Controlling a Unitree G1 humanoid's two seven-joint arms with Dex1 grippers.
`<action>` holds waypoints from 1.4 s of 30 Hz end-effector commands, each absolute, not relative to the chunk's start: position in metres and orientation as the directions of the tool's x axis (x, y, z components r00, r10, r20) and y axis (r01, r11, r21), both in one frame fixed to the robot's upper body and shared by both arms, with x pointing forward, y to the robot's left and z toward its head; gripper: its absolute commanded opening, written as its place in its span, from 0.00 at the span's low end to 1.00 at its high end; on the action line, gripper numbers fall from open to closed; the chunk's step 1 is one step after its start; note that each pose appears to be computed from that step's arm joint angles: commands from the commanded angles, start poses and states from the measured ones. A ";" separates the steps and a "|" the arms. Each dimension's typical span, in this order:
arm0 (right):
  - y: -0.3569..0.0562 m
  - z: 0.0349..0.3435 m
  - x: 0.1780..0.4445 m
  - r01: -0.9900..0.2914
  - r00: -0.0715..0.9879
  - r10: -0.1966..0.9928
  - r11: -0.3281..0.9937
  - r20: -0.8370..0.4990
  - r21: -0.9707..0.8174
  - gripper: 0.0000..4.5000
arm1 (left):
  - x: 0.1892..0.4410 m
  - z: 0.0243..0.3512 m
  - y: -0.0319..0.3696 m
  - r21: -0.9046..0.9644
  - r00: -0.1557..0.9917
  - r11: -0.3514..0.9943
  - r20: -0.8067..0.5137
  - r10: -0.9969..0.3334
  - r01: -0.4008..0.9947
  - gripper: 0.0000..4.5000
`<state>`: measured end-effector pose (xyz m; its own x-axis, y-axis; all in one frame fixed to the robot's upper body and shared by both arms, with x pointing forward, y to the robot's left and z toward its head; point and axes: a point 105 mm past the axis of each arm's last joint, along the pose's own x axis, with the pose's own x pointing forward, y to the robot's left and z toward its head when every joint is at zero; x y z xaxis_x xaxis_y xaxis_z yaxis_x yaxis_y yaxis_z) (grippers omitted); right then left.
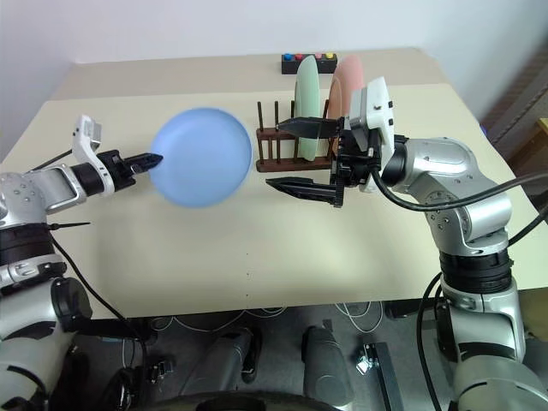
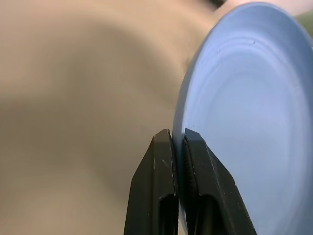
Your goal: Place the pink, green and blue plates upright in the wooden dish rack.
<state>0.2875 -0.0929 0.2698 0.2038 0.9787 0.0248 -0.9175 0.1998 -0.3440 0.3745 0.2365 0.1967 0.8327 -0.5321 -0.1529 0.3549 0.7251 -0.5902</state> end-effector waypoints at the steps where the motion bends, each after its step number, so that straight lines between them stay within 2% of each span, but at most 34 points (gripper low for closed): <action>1: -0.084 0.282 0.292 -0.843 0.254 0.967 0.237 0.031 -0.482 1.00 | 0.369 0.239 0.235 -0.675 0.824 0.580 0.076 -0.561 0.456 0.00; 3: -0.080 0.282 0.297 -0.800 0.295 0.955 0.258 0.020 -0.542 1.00 | 0.369 0.247 0.234 -0.761 0.814 0.454 0.162 -0.559 0.463 0.00; 4: -0.069 0.281 0.300 -0.702 0.340 0.940 0.242 -0.016 -0.670 1.00 | 0.373 0.256 0.239 -0.774 0.828 0.428 0.212 -0.519 0.466 0.00; 5: -0.058 0.282 0.298 -0.601 0.351 0.936 0.195 -0.036 -0.775 1.00 | 0.378 0.264 0.246 -0.756 0.854 0.459 0.250 -0.456 0.467 0.00; 7: -0.045 0.290 0.297 -0.420 0.370 0.929 0.152 -0.016 -0.895 1.00 | 0.383 0.272 0.252 -0.753 0.882 0.479 0.292 -0.370 0.451 0.00; 9: -0.040 0.311 0.296 -0.300 0.373 0.923 0.222 0.100 -0.928 1.00 | 0.385 0.272 0.243 -0.736 0.888 0.508 0.298 -0.350 0.448 0.00; 10: -0.039 0.320 0.297 -0.193 0.388 0.909 0.241 0.151 -0.951 1.00 | 0.385 0.270 0.236 -0.737 0.889 0.508 0.296 -0.349 0.445 0.00; 11: -0.039 0.323 0.297 -0.128 0.389 0.907 0.229 0.163 -0.965 1.00 | 0.385 0.269 0.230 -0.735 0.892 0.514 0.301 -0.336 0.442 0.00; 13: -0.039 0.322 0.303 0.088 0.426 0.889 0.143 0.168 -0.986 1.00 | 0.385 0.268 0.221 -0.747 0.899 0.504 0.320 -0.300 0.434 0.00; 15: -0.039 0.317 0.308 0.239 0.439 0.884 0.055 0.158 -0.970 1.00 | 0.383 0.267 0.218 -0.713 0.917 0.578 0.326 -0.229 0.398 0.00; 17: -0.038 0.315 0.310 0.324 0.434 0.887 0.009 0.157 -0.946 1.00 | 0.379 0.267 0.209 -0.708 0.918 0.586 0.335 -0.213 0.394 0.00; 19: -0.035 0.309 0.311 0.364 0.432 0.892 -0.034 0.136 -0.931 1.00 | 0.373 0.276 0.208 -0.676 0.911 0.625 0.382 -0.157 0.391 0.00; 22: -0.028 0.292 0.312 0.345 0.428 0.899 -0.067 0.093 -0.936 1.00 | 0.365 0.287 0.197 -0.625 0.895 0.672 0.425 -0.135 0.398 0.00; 28: -0.032 0.287 0.328 0.362 0.493 0.865 -0.106 0.094 -0.926 1.00 | 0.351 0.296 0.169 -0.455 0.867 0.790 0.464 -0.183 0.410 0.00; 35: -0.037 0.283 0.343 0.357 0.550 0.831 -0.141 0.086 -0.924 1.00 | 0.344 0.299 0.154 -0.374 0.849 0.830 0.488 -0.204 0.414 0.00; 38: -0.037 0.278 0.347 0.323 0.566 0.822 -0.150 0.064 -0.935 0.81 | 0.343 0.299 0.151 -0.364 0.845 0.831 0.490 -0.214 0.421 0.00; 41: -0.036 0.277 0.349 0.312 0.572 0.818 -0.149 0.060 -0.938 0.49 | 0.343 0.299 0.150 -0.364 0.841 0.825 0.492 -0.224 0.433 0.00; 42: -0.036 0.278 0.349 0.315 0.573 0.817 -0.149 0.063 -0.937 0.36 | 0.343 0.299 0.150 -0.362 0.840 0.824 0.493 -0.227 0.435 0.00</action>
